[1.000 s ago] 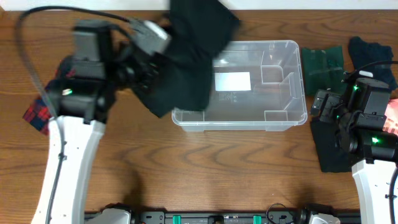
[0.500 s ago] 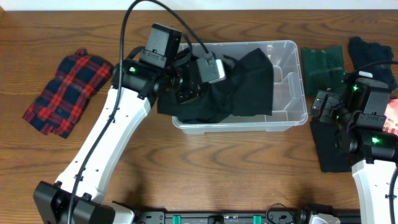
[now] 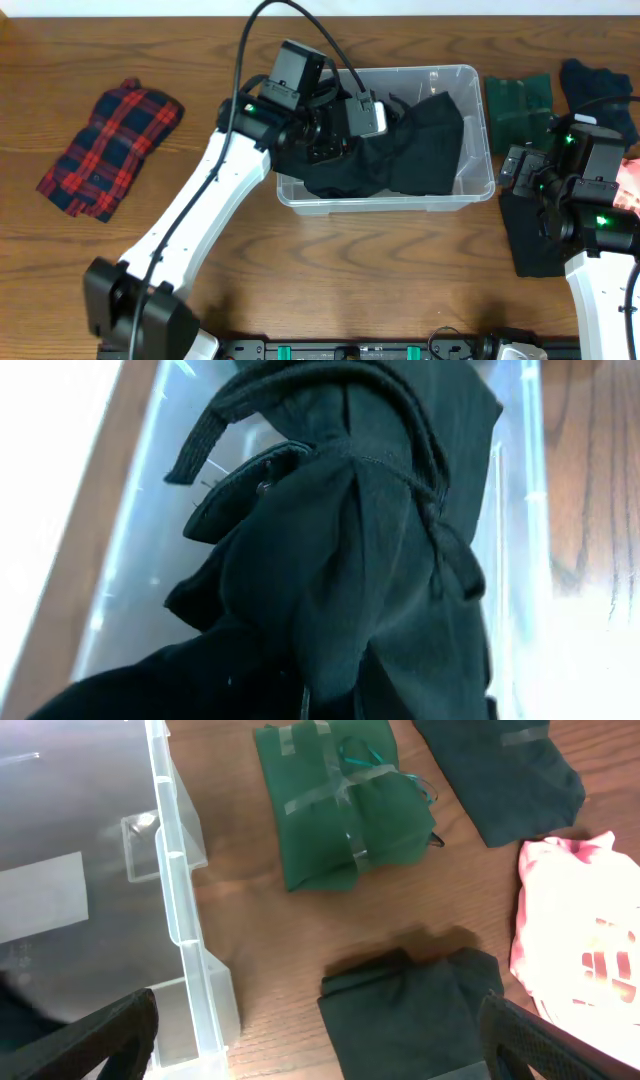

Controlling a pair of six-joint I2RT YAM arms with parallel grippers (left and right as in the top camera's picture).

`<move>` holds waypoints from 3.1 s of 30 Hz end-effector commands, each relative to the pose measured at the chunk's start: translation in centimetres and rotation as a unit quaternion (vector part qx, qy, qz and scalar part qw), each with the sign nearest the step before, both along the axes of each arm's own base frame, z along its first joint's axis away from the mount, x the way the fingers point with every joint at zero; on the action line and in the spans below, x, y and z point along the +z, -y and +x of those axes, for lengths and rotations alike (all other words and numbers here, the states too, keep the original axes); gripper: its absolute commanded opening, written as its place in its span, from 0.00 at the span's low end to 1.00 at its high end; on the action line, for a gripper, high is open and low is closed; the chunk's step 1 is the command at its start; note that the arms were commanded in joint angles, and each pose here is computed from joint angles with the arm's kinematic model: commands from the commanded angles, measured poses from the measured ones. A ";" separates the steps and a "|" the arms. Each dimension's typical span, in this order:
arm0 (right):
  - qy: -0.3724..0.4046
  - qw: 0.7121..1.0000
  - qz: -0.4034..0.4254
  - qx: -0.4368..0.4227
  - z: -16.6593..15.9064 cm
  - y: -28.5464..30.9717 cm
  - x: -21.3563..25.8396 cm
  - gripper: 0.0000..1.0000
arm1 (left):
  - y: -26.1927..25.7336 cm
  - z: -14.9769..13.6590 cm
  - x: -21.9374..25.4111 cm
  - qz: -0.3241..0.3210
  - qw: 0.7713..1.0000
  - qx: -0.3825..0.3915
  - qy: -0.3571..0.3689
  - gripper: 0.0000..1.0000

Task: Pack container
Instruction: 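Lift the black garment with the left gripper and drop it into the bin, then move the left gripper to the plaid shirt and grasp it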

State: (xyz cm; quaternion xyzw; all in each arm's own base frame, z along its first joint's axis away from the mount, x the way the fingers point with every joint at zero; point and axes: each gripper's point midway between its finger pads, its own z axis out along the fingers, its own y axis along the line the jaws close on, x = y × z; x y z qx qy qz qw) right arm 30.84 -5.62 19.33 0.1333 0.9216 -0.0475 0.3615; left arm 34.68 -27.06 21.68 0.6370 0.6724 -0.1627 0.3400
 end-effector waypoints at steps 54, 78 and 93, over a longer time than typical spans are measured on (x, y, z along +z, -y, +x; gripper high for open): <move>0.006 1.000 0.004 -0.006 0.1 0.2 0.6 0.99 | -43.6 6.2 -10.5 0.282 0.641 0.709 -0.083 0.98; 0.010 1.000 0.004 -0.006 0.2 0.2 0.7 0.99 | -46.9 5.4 -20.9 0.399 0.587 0.693 -0.123 0.19; 0.011 1.000 0.002 -0.007 0.3 0.3 0.8 0.99 | -42.7 7.2 -8.2 0.267 0.647 0.713 -0.046 0.06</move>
